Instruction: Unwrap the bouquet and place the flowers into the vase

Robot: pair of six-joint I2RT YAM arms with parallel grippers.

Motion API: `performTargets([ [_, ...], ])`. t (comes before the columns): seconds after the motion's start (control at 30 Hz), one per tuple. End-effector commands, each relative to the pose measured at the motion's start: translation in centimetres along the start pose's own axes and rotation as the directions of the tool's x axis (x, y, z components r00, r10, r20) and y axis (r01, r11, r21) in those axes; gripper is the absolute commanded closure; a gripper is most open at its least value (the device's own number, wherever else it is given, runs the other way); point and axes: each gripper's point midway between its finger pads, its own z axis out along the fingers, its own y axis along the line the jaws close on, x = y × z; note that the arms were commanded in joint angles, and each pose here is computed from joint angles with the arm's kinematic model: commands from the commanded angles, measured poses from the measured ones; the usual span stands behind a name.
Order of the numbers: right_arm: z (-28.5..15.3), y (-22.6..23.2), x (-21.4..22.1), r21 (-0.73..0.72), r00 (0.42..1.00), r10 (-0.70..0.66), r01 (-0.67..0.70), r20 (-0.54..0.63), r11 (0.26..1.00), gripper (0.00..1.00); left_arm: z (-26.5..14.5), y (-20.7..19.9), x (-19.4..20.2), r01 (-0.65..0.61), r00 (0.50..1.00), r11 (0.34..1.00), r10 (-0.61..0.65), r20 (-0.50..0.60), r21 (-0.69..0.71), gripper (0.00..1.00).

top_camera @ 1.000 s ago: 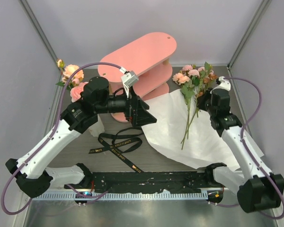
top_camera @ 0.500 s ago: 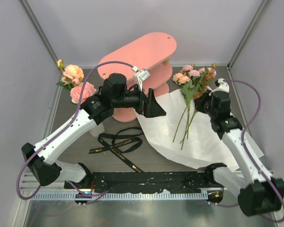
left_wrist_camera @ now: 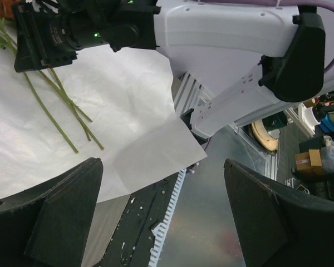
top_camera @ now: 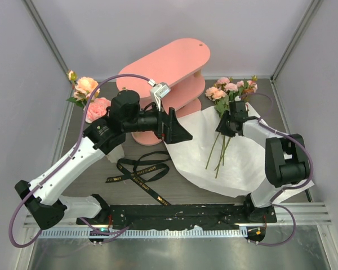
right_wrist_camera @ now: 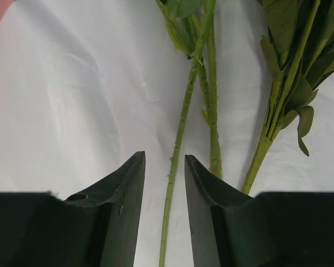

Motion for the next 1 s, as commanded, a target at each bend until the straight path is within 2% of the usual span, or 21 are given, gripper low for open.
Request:
performTargets([
  [0.0, 1.0, 1.3, -2.1, -0.034, 0.998, 0.015, -0.013, 0.059, 0.999, 0.6, -0.7, -1.0, 0.1, -0.049, 0.999, 0.998, 0.049, -0.004, 0.029, 0.05],
  [0.57, 4.3, -0.4, -3.3, 0.083, 0.997, 0.016, -0.023, 0.082, 0.996, 0.67, -0.6, 0.3, 1.0, -0.064, 0.997, 0.998, 0.063, -0.038, -0.015, 0.05],
  [0.63, 4.5, -0.3, -3.3, 0.081, 0.996, 0.011, -0.018, 0.083, 0.997, 0.7, -0.5, 0.5, 1.0, -0.062, 0.997, 0.998, 0.061, -0.042, -0.02, 0.05],
  [0.7, 4.4, -0.3, -3.6, 0.087, 0.995, 0.003, -0.011, 0.095, 0.996, 0.82, -0.4, 0.6, 1.0, -0.06, 0.997, 0.998, 0.059, -0.045, -0.022, 0.05],
  [0.73, 4.0, -0.3, -3.9, 0.09, 0.995, 0.0, -0.009, 0.102, 0.996, 0.89, -0.4, 0.6, 0.9, -0.059, 0.997, 0.998, 0.058, -0.043, -0.023, 0.05],
  [0.83, 1.5, 0.5, -5.8, 0.074, 0.986, 0.0, -0.012, 0.167, 0.997, 0.99, -0.2, 0.7, 0.9, -0.06, 0.997, 0.998, 0.059, -0.044, -0.024, 0.05],
  [0.97, -4.2, 2.4, -9.1, -0.003, 0.953, 0.022, -0.022, 0.301, 1.0, 0.99, 0.2, 1.0, 0.9, -0.056, 0.997, 0.998, 0.054, -0.052, -0.032, 0.05],
])
